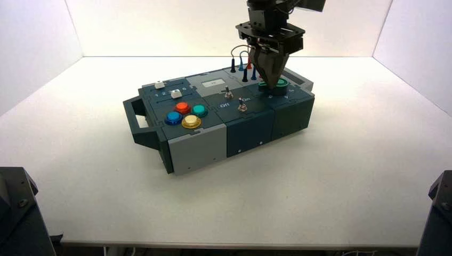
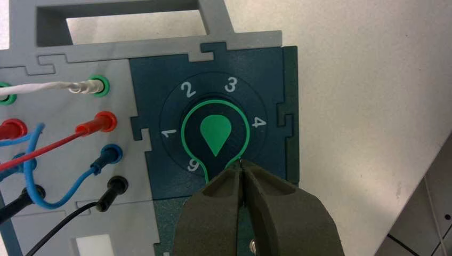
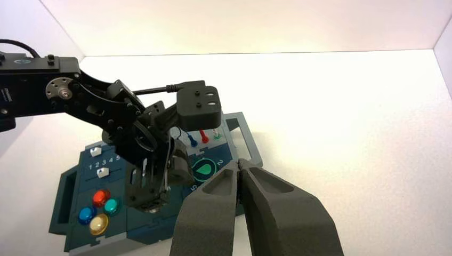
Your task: Turn the knob to position 1.
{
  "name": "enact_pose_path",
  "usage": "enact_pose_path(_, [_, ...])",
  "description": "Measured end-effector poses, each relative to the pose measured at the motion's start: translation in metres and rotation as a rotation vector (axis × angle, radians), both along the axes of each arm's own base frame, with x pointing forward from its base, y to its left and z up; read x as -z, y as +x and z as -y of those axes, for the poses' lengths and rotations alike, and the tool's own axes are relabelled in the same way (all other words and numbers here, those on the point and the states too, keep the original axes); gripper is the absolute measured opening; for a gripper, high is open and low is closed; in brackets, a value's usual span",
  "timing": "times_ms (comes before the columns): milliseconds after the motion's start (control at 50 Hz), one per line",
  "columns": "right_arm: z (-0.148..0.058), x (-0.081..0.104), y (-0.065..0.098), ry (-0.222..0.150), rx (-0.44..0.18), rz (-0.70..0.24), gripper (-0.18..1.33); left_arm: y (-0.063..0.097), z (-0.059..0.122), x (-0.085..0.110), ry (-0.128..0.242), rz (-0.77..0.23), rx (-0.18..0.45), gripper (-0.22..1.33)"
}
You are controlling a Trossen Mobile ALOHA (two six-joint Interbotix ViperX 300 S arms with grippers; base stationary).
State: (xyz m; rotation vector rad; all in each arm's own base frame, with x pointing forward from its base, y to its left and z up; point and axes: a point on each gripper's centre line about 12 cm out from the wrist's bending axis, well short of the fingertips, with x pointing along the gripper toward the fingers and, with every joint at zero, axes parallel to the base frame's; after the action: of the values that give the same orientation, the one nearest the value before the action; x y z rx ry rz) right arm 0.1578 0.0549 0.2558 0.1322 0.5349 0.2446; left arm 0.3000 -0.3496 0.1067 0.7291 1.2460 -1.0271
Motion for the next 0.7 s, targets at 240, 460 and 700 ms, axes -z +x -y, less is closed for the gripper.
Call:
enact_pose_path(240, [0.0, 0.0, 0.0, 0.0, 0.0, 0.0, -0.14, 0.0049, -0.0077, 0.0026, 0.009, -0.003, -0.015, -0.16])
enact_pose_path(460, [0.0, 0.0, 0.0, 0.0, 0.0, 0.0, -0.14, 0.0049, -0.008, 0.003, 0.01, -0.002, -0.014, -0.16])
enact_pose_path(700, [0.0, 0.0002, -0.0001, 0.002, 0.001, -0.002, -0.14, 0.0055, -0.0085, 0.0031, 0.011, 0.0, -0.009, -0.16])
